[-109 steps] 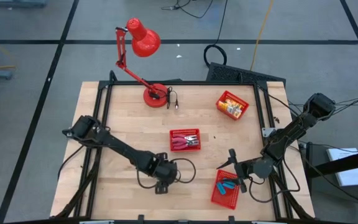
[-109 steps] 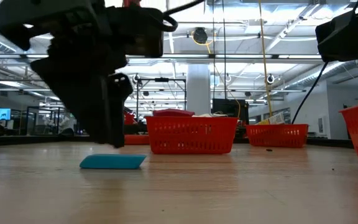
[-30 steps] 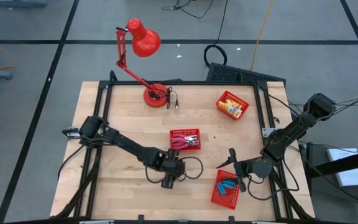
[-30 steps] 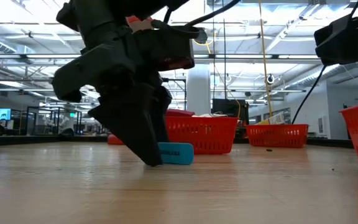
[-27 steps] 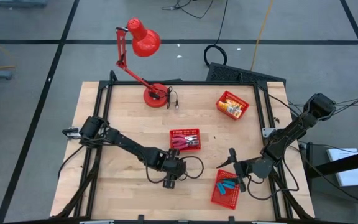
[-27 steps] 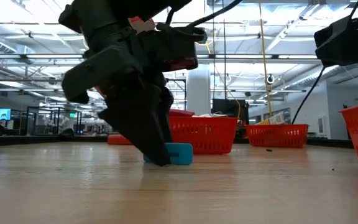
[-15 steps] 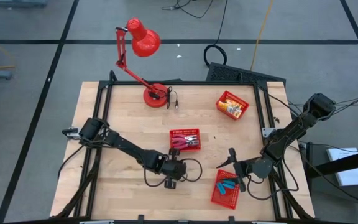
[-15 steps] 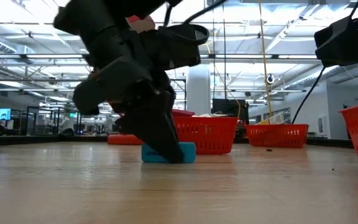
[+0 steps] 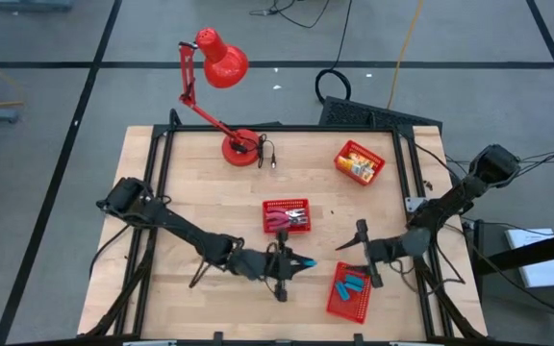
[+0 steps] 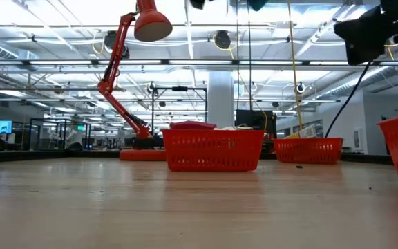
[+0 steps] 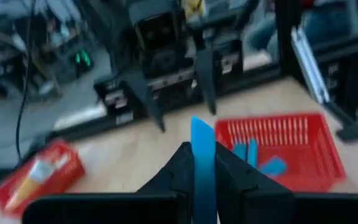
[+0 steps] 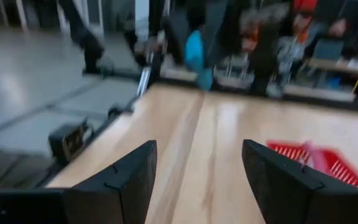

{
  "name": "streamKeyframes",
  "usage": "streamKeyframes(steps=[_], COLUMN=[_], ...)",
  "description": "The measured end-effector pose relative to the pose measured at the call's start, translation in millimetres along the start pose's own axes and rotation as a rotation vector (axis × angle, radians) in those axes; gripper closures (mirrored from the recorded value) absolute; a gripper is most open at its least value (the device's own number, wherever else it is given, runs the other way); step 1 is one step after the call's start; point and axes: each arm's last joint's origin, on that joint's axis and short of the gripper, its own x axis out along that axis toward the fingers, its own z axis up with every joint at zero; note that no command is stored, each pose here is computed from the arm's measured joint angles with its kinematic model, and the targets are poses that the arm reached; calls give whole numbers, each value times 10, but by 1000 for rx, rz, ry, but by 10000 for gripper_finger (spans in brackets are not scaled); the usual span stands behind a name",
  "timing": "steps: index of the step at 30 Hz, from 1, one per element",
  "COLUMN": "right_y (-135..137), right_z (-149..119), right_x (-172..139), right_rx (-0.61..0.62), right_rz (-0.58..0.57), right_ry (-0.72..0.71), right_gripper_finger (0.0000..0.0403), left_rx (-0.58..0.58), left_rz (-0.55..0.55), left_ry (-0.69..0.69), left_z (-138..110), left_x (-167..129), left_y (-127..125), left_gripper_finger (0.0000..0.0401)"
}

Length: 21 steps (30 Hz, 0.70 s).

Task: Pick & Place School Supplies
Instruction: Put the blue eraser into the bottom red bin

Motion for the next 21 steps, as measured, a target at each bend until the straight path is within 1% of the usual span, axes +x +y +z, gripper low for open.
streamKeyframes(steps=[1,4,6,9,12,16,18,21], right_y=[-33,-132,-191,-253,-318,-395,-438,-496], right_z=[-4,-14,-6,36,51,63,65,47], right_x=[-25,-97,-124,-97,8,134,185,288], right_rx=[-2,-7,-12,-27,-64,-110,-117,-115], right_rz=[-7,-25,-7,30,24,0,-3,2], right_ry=[-38,-134,-189,-257,-260,-284,-301,-289], right_gripper_finger=[177,177,177,177,177,177,177,177], left_rx=[2,-21,-29,-81,-81,-103,-113,-114], left_rz=[-4,-21,-17,-9,-33,-16,-28,-28], left_ry=[-41,-165,-231,-355,-406,-443,-466,-467], left_z=[-5,-128,-202,-255,-380,-474,-523,-575], left_x=[10,66,53,58,132,209,248,304], left_y=[24,94,162,302,370,444,485,529], left_gripper_finger=[370,370,370,370,370,370,370,370])
